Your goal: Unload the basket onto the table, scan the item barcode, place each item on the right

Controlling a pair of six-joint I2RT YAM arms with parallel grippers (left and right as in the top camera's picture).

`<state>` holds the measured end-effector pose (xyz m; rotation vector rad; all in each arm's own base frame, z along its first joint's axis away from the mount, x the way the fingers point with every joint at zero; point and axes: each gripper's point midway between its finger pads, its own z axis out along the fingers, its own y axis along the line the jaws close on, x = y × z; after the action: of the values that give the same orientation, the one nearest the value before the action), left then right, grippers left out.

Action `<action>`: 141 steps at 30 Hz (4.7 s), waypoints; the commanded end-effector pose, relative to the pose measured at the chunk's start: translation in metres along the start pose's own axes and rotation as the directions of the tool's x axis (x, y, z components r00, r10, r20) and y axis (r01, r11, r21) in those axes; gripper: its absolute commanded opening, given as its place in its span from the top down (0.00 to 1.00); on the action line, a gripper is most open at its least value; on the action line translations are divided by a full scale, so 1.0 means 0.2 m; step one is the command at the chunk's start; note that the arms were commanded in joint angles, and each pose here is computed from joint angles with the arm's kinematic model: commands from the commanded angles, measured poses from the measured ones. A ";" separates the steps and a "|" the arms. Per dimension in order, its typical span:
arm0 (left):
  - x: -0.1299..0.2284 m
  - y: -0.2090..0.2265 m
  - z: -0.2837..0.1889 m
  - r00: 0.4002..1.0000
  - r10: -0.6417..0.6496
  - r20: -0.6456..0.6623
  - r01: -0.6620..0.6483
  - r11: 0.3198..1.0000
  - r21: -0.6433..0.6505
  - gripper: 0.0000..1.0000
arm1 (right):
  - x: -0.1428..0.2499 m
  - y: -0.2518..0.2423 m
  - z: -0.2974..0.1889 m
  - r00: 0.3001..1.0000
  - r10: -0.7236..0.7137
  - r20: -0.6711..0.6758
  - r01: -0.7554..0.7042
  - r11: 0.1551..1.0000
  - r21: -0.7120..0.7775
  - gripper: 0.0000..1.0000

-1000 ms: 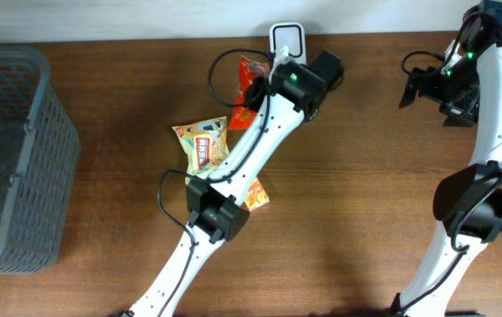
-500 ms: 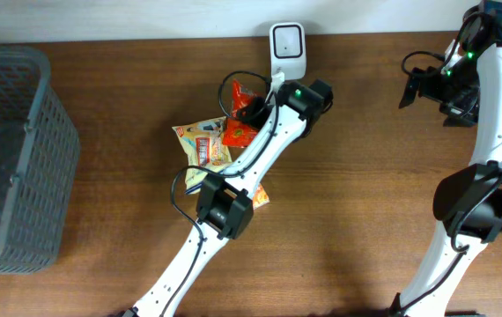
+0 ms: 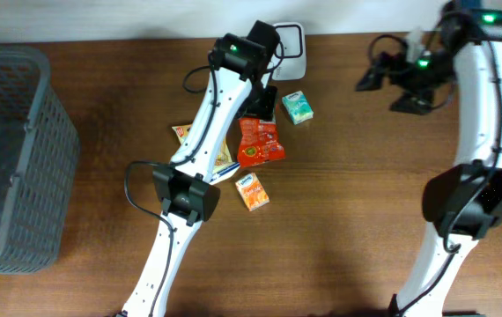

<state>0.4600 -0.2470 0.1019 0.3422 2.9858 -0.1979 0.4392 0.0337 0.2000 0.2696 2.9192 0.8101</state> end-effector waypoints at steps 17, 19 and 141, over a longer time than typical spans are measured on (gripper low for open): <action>-0.09 0.45 -0.08 0.979 -0.201 0.044 0.202 0.979 -0.038 0.30 | -0.01 0.33 0.88 0.966 -0.242 -0.093 0.234 0.968 -0.089 0.09; -0.09 0.51 -0.09 0.974 -0.223 0.047 0.225 0.973 -0.040 0.30 | 0.04 0.34 1.03 0.958 -0.268 -0.100 0.252 0.956 -0.147 0.09; 0.10 -0.24 0.61 0.974 -0.027 -0.223 0.097 0.946 0.310 0.87 | 0.03 -0.19 0.89 0.982 -0.073 -0.173 0.073 0.997 -0.002 0.96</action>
<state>0.4322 -0.3400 0.0224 0.4086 3.0979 -0.8690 0.4556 0.0960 0.0301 0.1012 3.0556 0.8883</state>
